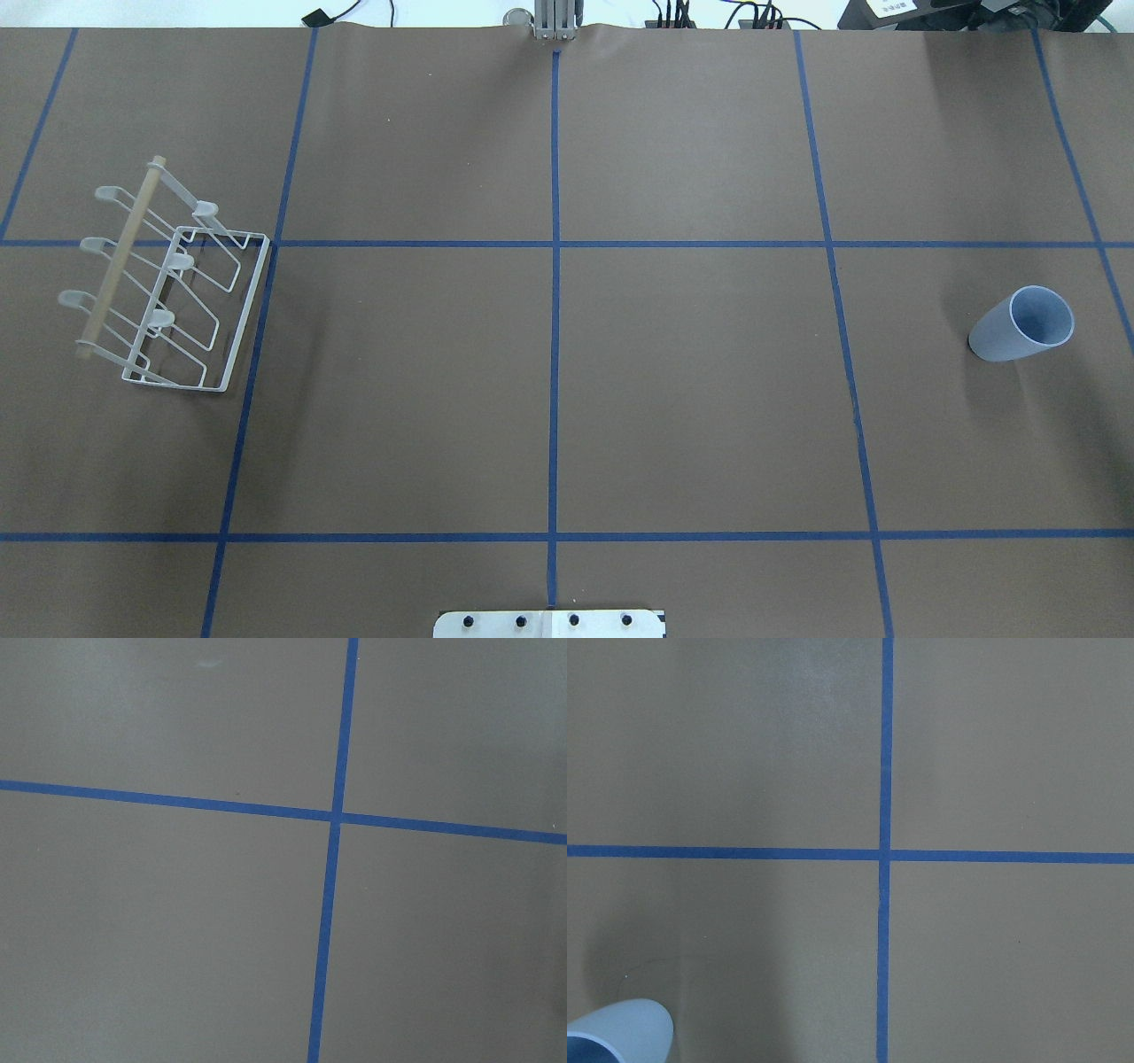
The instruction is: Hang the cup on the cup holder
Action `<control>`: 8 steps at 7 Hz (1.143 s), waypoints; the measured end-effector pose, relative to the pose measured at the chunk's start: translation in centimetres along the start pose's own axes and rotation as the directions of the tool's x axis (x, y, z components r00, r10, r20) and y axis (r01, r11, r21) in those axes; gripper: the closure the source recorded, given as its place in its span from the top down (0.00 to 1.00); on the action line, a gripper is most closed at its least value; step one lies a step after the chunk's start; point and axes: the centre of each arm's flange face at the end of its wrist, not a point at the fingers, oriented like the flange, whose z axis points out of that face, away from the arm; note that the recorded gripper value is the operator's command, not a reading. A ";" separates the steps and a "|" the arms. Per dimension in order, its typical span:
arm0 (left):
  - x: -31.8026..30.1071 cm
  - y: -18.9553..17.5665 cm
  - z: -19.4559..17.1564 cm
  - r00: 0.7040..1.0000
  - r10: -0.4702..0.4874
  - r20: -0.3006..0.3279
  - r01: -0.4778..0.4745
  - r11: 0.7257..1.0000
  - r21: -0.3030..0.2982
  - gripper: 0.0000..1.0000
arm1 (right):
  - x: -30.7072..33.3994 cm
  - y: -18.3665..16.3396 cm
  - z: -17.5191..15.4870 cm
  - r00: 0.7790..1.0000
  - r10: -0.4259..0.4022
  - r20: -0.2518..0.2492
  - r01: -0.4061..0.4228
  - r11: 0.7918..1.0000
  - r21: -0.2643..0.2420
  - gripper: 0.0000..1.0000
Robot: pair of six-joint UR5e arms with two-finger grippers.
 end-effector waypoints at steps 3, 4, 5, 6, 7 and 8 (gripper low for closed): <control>0.6 -0.4 -0.4 1.000 0.028 -0.010 -0.028 0.999 0.020 0.98 | -6.9 -1.7 1.8 0.989 -0.117 0.086 0.121 0.992 -0.037 1.00; 0.7 -0.4 -0.4 0.999 0.037 -0.011 -0.037 0.999 0.029 0.98 | -9.0 -2.1 2.5 0.983 -0.150 0.103 0.156 0.987 -0.049 1.00; 0.8 -0.4 -0.5 0.999 0.041 -0.012 -0.040 0.999 0.033 0.98 | -10.7 -2.3 3.4 0.977 -0.183 0.107 0.190 0.980 -0.063 1.00; 0.8 -0.4 -0.4 0.999 0.042 -0.012 -0.041 0.999 0.034 0.98 | -11.9 -2.3 4.5 0.971 -0.217 0.103 0.225 0.972 -0.074 1.00; 0.7 -0.4 -0.3 0.999 0.040 -0.012 -0.039 0.999 0.032 0.98 | -12.4 -2.2 5.6 0.964 -0.246 0.097 0.254 0.964 -0.077 1.00; 0.5 -0.4 -0.2 0.999 0.036 -0.011 -0.036 0.999 0.028 0.98 | -12.6 -2.1 6.6 0.960 -0.262 0.096 0.270 0.959 -0.083 1.00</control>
